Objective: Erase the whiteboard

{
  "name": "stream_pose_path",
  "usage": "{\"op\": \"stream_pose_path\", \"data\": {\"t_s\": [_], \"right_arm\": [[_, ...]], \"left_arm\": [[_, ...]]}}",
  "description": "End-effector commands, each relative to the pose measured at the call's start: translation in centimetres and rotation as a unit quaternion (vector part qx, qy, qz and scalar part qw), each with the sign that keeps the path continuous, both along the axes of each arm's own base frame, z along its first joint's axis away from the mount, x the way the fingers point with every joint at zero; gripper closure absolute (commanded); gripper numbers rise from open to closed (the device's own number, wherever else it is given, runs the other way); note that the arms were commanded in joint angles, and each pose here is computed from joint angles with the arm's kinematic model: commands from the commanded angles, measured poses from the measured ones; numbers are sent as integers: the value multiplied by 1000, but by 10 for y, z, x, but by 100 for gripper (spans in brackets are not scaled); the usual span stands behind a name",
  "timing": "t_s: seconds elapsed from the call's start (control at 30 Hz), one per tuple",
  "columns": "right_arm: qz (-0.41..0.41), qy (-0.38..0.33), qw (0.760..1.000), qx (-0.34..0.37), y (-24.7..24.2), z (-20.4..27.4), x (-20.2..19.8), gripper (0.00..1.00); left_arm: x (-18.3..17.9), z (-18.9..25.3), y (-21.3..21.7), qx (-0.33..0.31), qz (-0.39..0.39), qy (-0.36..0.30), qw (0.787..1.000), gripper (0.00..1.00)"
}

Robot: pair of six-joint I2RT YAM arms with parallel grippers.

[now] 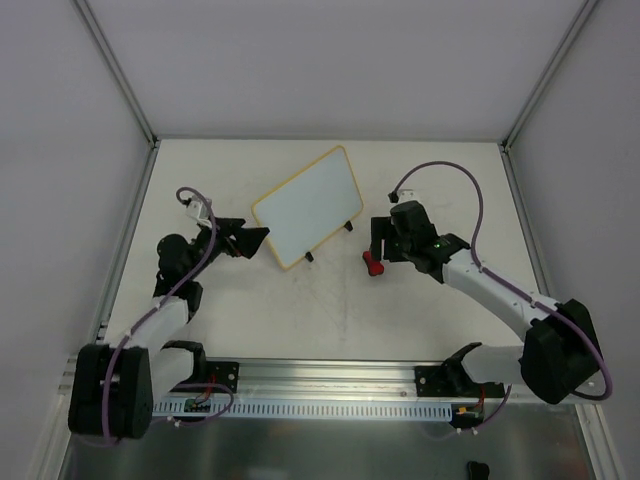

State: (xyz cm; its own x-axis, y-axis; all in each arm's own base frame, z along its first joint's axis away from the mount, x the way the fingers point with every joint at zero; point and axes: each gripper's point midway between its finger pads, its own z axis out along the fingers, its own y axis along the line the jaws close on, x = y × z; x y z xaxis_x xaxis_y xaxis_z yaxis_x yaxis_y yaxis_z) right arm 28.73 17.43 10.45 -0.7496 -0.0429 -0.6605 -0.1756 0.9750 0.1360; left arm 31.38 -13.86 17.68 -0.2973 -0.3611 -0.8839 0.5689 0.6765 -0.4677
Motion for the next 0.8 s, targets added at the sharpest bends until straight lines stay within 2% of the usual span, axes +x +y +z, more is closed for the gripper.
{"op": "stream_pose_path", "data": {"t_s": [0.0, 0.13, 0.37, 0.43, 0.53, 0.67, 0.77], "right_arm": [[15, -53, 998, 27, 0, 27, 2, 23], [21, -85, 996, 35, -6, 39, -4, 13], [19, -143, 989, 35, -26, 49, -18, 10], [7, -180, 982, 49, -33, 62, -20, 10], [6, -200, 979, 30, -46, 52, -27, 9], [8, -214, 976, 28, -54, 30, -36, 6], [18, -226, 973, 38, -50, 26, -36, 6]], "left_arm": [[-1, -2, 36, 37, 110, -3, 993, 1], [-21, 12, 54, 35, 165, -11, 986, 1], [-39, -7, 73, 21, 225, 25, 974, 1], [-44, -24, 79, 36, 238, 51, 969, 1], [-52, -41, 95, 46, 281, 77, 956, 1], [-61, -34, 97, 21, 289, 38, 956, 1], [-63, -39, 102, 20, 302, 31, 952, 1]]}}
